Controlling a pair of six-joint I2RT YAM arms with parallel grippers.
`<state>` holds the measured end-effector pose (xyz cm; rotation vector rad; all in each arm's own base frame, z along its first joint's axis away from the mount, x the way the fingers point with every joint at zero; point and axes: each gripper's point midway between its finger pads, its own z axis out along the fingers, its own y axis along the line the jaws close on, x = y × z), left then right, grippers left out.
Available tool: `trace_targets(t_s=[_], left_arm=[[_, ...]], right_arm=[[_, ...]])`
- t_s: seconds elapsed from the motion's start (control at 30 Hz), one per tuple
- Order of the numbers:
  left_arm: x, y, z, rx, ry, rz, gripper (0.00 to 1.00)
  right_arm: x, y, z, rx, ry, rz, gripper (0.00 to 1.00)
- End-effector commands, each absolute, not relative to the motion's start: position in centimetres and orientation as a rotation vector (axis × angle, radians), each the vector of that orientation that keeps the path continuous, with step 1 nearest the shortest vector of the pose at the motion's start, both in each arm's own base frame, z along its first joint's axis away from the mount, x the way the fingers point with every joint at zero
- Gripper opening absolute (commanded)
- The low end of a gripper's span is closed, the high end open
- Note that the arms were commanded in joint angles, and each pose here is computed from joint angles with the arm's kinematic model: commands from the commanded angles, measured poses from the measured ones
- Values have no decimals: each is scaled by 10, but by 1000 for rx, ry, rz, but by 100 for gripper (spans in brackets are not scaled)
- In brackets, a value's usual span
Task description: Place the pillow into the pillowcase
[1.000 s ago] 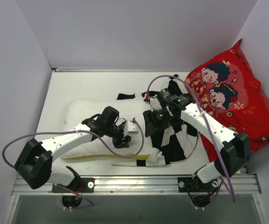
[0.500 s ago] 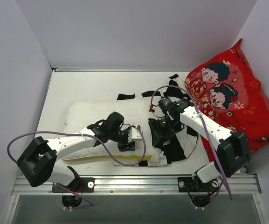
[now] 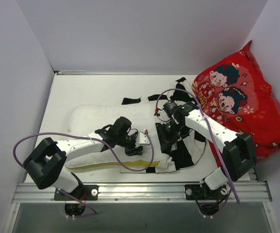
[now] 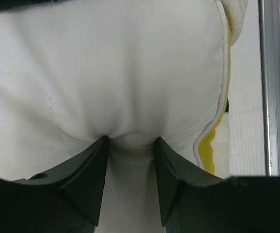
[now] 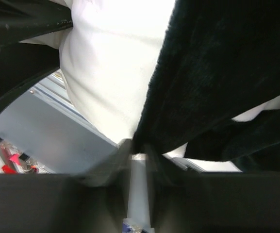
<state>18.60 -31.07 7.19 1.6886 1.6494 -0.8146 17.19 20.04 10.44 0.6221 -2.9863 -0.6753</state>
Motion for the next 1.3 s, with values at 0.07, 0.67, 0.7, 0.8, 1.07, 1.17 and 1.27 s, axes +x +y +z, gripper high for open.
trace_targets(t_s=[0.07,0.67,0.7,0.8,1.07,1.17,1.27], left_arm=[[192,-322,80,1682,1597,-817,49],[208,-342,99,1553,1605,-873,3],[207,-344,103,1546,1595,-881,0],[208,-346,118,1509,1561,-902,0],[190,-334,123,1501,1556,-938,0],[174,-328,126,1536,1563,-995,18],[167,-312,144,1493,1609,-1037,44]], right_arm=[[175,191,113,591,-3024,-583,42],[181,282,203,512,-2831,-1172,0],[190,293,219,467,-2838,-1255,0],[194,299,224,419,-2834,-1312,0],[182,234,118,367,-2838,-913,0],[160,220,102,627,-2780,-834,0],[143,219,104,766,-2726,-861,1]])
